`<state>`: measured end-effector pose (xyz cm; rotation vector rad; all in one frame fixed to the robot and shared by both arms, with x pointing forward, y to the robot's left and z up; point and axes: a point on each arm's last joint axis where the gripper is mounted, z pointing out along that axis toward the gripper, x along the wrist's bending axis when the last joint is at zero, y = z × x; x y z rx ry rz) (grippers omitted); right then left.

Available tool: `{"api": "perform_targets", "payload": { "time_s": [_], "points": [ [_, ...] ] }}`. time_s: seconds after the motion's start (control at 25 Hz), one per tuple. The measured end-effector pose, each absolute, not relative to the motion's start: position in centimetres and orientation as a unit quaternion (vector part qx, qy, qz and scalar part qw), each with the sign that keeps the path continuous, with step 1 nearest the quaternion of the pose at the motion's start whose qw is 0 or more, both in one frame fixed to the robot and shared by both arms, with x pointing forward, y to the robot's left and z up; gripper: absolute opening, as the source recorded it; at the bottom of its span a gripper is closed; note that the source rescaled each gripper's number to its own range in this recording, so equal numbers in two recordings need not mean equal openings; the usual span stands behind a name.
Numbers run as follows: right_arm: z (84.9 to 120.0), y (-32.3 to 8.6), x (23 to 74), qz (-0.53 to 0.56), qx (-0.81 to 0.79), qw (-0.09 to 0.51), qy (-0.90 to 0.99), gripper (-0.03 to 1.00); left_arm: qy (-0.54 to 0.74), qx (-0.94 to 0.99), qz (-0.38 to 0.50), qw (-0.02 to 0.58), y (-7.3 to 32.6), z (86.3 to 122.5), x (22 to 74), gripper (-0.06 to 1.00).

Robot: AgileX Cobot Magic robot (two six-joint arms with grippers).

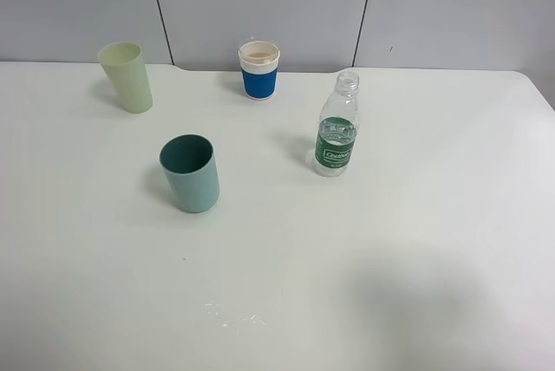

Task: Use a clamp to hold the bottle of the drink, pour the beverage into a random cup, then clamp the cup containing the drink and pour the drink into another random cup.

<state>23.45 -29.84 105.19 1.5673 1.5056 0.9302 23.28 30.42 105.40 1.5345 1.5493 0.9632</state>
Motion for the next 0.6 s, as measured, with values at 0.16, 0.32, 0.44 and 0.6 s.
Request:
{"api": "perform_targets", "payload": {
  "time_s": [0.16,0.32,0.44,0.6],
  "points": [
    [105.19,-29.84,23.45,0.364,0.614,0.379,0.589,1.0,0.604,0.598,0.375,0.371,30.4,105.39,23.28,0.99],
    [105.19,-29.84,23.45,0.364,0.614,0.379,0.589,1.0,0.604,0.598,0.375,0.371,30.4,105.39,23.28,0.99],
    [105.19,-29.84,23.45,0.364,0.614,0.379,0.589,1.0,0.603,0.599,0.375,0.37,30.4,105.39,23.28,0.99],
    [105.19,-29.84,23.45,0.364,0.614,0.379,0.589,1.0,0.603,0.599,0.375,0.37,30.4,105.39,23.28,0.99]
  ]
}}
